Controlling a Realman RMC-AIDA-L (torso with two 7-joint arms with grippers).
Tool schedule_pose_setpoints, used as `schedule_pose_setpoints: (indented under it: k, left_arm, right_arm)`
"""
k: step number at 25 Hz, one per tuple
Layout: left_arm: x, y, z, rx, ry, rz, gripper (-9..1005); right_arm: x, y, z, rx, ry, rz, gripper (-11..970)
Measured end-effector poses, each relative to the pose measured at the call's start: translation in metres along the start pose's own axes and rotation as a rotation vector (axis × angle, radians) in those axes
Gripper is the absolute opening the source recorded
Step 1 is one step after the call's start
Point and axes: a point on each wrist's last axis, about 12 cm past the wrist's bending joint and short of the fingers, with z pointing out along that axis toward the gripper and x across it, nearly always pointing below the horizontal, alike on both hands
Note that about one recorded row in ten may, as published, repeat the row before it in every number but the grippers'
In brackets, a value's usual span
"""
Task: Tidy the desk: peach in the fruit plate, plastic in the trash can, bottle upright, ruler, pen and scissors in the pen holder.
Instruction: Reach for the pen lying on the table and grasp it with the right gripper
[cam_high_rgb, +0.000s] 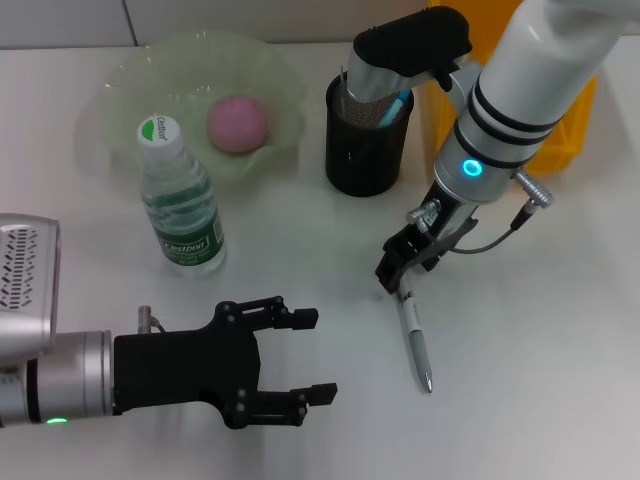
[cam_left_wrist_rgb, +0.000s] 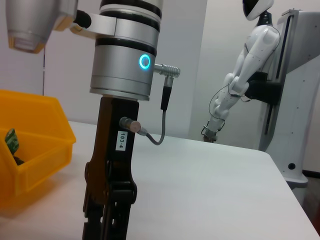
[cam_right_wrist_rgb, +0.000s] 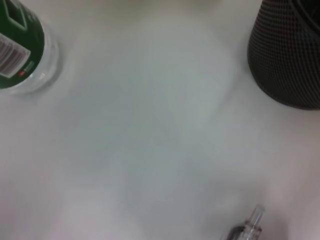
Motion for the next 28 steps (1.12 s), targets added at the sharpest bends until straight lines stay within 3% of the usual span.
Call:
schedule_pose_setpoints:
  k: [4, 9, 20, 28]
  left_arm:
    - [-0.0003, 0.0003, 0.0002, 0.001, 0.0, 0.001, 797]
    - [-0.0009, 0.0008, 0.0006, 0.002, 0.0, 0.003, 797]
    - [0.0001, 0.0006, 0.0012, 0.002, 0.002, 0.0, 798]
    - [0.0009, 0.0005, 0.0014, 0.001, 0.004, 0.004, 798]
  right_arm:
    - [-0.0001, -0.0001, 0.0004, 0.002, 0.001, -0.001, 680]
    - [0.0004, -0.0001, 0.0014, 0.008, 0.008, -0.004, 537]
    - [0.0005, 0.0002, 0.0027, -0.001, 0.004, 0.002, 423]
    - [0.0004, 0.0024, 0.0061, -0.009, 0.01, 0.003, 407]
